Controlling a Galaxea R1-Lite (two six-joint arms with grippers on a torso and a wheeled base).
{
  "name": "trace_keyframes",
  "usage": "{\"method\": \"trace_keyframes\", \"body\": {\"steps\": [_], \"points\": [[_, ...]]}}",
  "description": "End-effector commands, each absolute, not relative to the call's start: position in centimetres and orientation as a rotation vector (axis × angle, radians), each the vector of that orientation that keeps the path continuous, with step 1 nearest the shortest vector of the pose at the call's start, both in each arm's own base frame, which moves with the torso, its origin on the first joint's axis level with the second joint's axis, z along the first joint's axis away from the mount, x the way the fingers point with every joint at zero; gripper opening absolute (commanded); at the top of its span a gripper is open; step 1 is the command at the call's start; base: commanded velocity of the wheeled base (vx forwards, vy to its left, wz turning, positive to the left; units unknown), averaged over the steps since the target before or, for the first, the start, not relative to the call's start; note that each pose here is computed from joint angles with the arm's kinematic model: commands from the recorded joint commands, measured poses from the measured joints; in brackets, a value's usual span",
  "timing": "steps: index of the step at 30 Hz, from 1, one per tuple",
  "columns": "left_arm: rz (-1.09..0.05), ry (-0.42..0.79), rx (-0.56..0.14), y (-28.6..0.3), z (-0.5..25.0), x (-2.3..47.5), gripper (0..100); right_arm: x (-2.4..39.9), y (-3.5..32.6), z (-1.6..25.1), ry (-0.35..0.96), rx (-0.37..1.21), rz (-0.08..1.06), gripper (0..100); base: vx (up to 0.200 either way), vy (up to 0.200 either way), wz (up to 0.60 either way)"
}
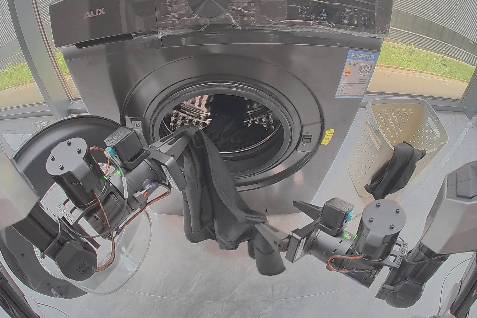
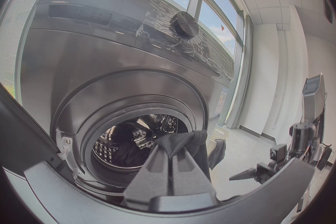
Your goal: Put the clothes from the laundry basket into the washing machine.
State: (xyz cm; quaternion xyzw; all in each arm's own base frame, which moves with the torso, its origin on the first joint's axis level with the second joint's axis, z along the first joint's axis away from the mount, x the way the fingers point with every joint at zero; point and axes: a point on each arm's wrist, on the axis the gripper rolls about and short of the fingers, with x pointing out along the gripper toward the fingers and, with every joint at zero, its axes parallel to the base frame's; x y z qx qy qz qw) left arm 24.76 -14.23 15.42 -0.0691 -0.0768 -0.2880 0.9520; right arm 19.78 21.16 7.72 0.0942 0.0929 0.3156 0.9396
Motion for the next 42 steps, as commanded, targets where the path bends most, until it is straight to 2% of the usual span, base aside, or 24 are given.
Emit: {"method": "trace_keyframes", "body": {"steps": [1,7,18,22,29,42], "points": [[-0.586,-0.163,-0.143,-14.4,15.5,25.0,0,19.4,21.1,4.2,0.316,0.12,0.645,100,0.0,0.0,0.0],[-0.588,-0.169,-0.145,-14.5,15.7,25.0,0,20.1,22.1,3.4,0.32,0.117,0.649,100,0.0,0.0,0.0],[-0.594,-0.172,-0.146,-14.6,15.7,24.9,0,20.9,22.6,3.8,0.288,0.147,0.649,100,0.0,0.0,0.0],[-0.614,-0.18,-0.148,-15.0,16.0,24.4,0,24.0,23.7,3.7,0.229,0.177,0.644,100,0.0,0.0,0.0],[-0.645,-0.208,-0.159,-15.2,16.9,23.5,0,28.1,24.1,0.2,0.264,0.109,0.622,100,0.0,0.0,0.0],[-0.661,-0.219,-0.164,-15.4,17.2,23.3,0,28.8,26.5,0.9,0.253,0.111,0.654,100,0.0,0.0,0.0]]}}
